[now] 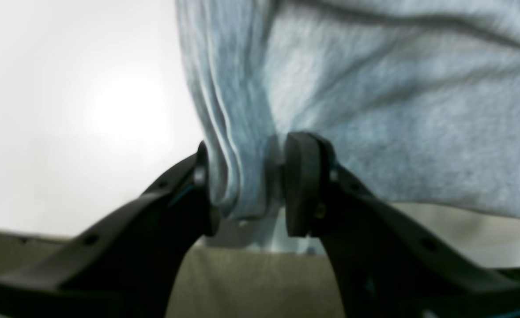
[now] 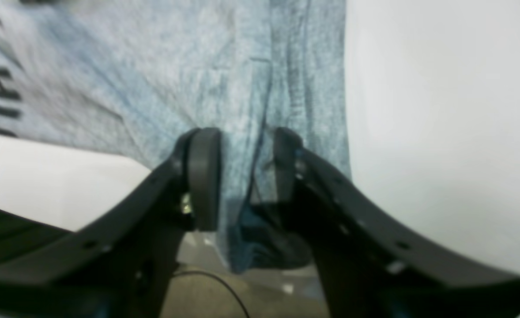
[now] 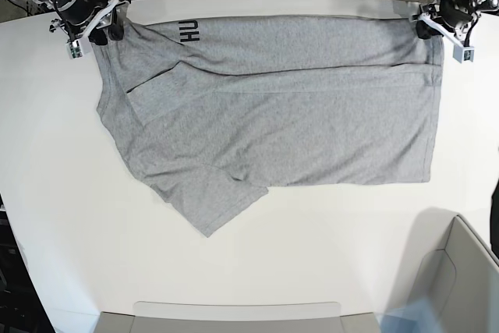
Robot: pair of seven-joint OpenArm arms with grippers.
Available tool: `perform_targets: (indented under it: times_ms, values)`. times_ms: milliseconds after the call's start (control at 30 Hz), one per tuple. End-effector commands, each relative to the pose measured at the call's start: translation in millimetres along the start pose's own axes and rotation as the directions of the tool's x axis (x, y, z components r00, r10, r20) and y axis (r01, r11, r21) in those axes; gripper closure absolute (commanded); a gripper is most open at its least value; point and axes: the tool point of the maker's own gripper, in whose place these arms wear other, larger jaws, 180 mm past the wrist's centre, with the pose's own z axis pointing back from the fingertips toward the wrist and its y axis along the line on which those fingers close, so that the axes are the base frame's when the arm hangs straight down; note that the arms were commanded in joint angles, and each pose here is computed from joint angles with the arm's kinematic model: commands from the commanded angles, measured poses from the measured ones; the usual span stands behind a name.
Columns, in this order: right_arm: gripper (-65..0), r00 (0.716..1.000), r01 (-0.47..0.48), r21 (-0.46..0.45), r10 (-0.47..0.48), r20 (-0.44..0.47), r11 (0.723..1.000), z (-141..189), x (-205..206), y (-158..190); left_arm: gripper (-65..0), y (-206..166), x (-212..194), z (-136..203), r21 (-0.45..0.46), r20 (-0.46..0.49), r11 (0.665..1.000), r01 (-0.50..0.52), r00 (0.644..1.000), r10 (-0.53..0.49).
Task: Fold the T-shirt properly
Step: 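Open both grippers and release the shirt edge, then move both grippers to the shirt's hem corners and grasp them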
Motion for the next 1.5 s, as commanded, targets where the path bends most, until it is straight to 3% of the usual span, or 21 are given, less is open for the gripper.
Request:
perform_targets:
  times_ms: [0,167,500,800,1100,1300,1467]
  values:
    - [-24.1,0.999,-0.020,-0.043,0.019,-0.029,0.999,6.4,-2.3,-9.4,-23.5,2.8,-23.4,0.5,0.015,-0.102,1.000,0.006,0.995,-0.004]
    - [-24.1,0.998,-0.053,-0.052,0.054,0.010,0.997,12.0,14.6,-7.6,-23.5,3.1,-21.8,0.9,0.016,-0.097,1.000,0.005,0.995,-0.004]
    - [-24.1,0.991,-0.105,-0.071,0.110,0.076,0.992,22.8,42.1,-2.6,-23.5,43.7,-3.9,25.6,0.110,-0.058,0.992,-0.070,0.995,0.077]
    - [-24.1,0.983,-0.089,-0.141,0.110,0.145,0.986,32.1,66.8,-21.4,-23.6,16.8,32.6,41.6,0.076,0.041,0.997,0.025,0.999,-0.028]
    - [-24.0,0.941,-0.107,-0.202,0.165,0.296,0.974,47.6,124.9,-21.9,-23.6,32.1,71.0,63.6,0.120,0.172,0.993,-0.011,0.985,-0.010]
    - [-24.0,0.881,-0.133,-0.189,0.204,0.427,0.973,39.6,188.1,-14.8,-23.6,-13.2,121.1,74.7,0.061,0.309,0.994,0.086,0.946,-0.101]
    - [-24.0,0.861,-0.275,-0.155,0.315,0.399,0.949,-1.3,228.2,9.3,-23.6,-72.0,162.0,61.8,-0.047,0.376,0.981,0.187,0.914,-0.156]
